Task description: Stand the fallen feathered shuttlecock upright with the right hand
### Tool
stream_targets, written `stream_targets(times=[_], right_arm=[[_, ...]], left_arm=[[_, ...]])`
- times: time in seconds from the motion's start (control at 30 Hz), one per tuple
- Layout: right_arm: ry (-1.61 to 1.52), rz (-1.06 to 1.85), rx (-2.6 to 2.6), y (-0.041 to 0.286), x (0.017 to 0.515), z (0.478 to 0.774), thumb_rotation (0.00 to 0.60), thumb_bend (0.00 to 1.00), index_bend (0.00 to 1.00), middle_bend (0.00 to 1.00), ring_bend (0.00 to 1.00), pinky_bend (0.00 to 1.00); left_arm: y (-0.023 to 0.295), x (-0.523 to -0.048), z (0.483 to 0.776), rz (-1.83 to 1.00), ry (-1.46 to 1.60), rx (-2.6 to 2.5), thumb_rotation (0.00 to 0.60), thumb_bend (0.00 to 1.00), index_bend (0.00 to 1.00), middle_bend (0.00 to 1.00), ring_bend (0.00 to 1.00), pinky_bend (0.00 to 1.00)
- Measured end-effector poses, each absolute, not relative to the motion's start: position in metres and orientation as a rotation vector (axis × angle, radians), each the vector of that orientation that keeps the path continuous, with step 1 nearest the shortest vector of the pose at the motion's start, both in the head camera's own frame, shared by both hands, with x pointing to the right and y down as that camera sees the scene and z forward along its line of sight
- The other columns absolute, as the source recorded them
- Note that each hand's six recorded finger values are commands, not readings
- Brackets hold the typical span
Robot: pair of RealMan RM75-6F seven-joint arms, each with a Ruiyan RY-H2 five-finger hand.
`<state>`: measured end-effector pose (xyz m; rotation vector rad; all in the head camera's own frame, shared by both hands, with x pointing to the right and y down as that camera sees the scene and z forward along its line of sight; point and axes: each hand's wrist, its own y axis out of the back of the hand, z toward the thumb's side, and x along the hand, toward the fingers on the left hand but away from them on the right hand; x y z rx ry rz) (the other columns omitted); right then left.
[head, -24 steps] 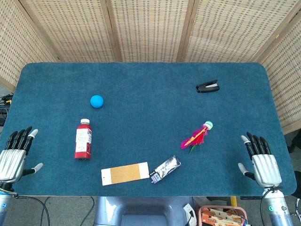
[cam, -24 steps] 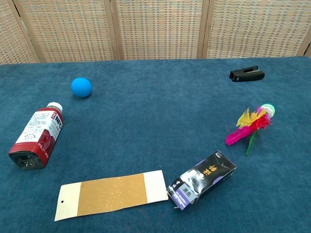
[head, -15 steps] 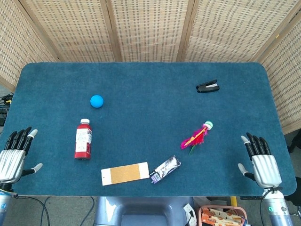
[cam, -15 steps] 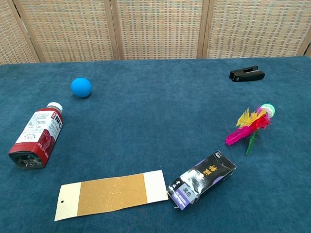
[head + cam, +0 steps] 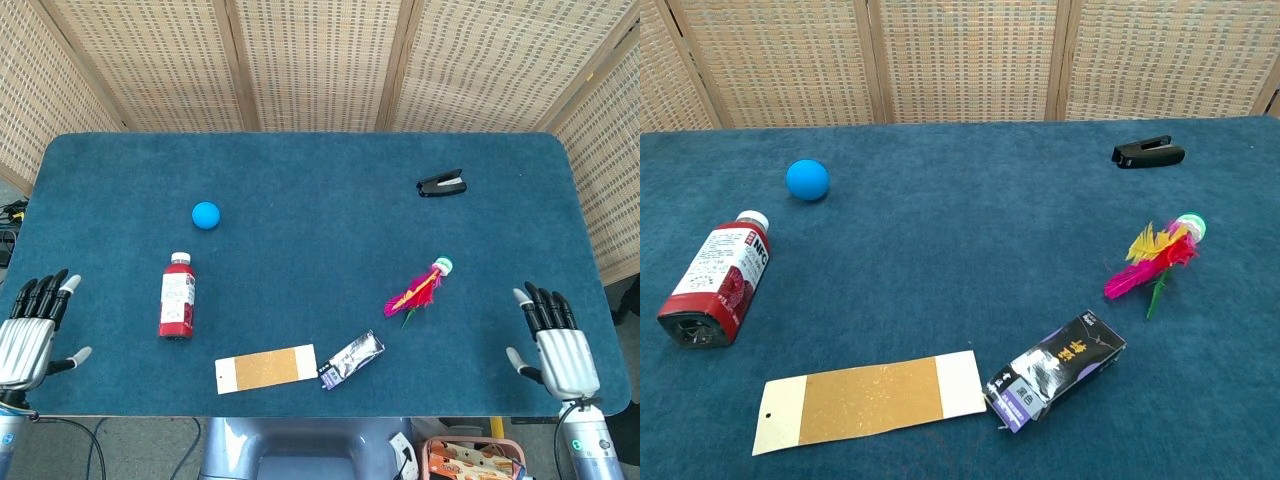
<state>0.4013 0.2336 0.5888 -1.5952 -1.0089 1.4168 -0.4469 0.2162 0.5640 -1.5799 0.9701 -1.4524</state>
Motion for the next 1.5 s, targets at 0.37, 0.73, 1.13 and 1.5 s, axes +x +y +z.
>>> stream_targets(times=[0.37,0.73,1.13,1.5], right_arm=[[-1.021,1.38,-1.607,0.233,0.394,0.587,0.6,0.27,0.01,0.0,0.0,0.0],[-1.118,1.303,-1.593,0.206,0.37,0.594,0.6,0.27,0.15,0.0,0.0,0.0],[-1.004,1.268,-1.733,0.188,0.298,0.64,0.6,0.27,0.21,0.0,0.0,0.0],[-0.968,1.303,-1.785,0.178,0.273,0.673,0.6,0.27,0.25,0.0,0.0,0.0]], left_arm=[[0.216,-0.448,0.561,-1.45,0.979,-1.573,0.6,0.01,0.0,0.0,0.0,0.0],[0.215,-0.45,0.563,-1.462,0.969,-1.578,0.6,0.01,0.0,0.0,0.0,0.0],[0.214,-0.452,0.56,-1.458,0.98,-1.587,0.6,0.01,0.0,0.0,0.0,0.0],[0.212,-0.454,0.561,-1.465,0.987,-1.59,0.6,0.0,0.0,0.0,0.0,0.0]])
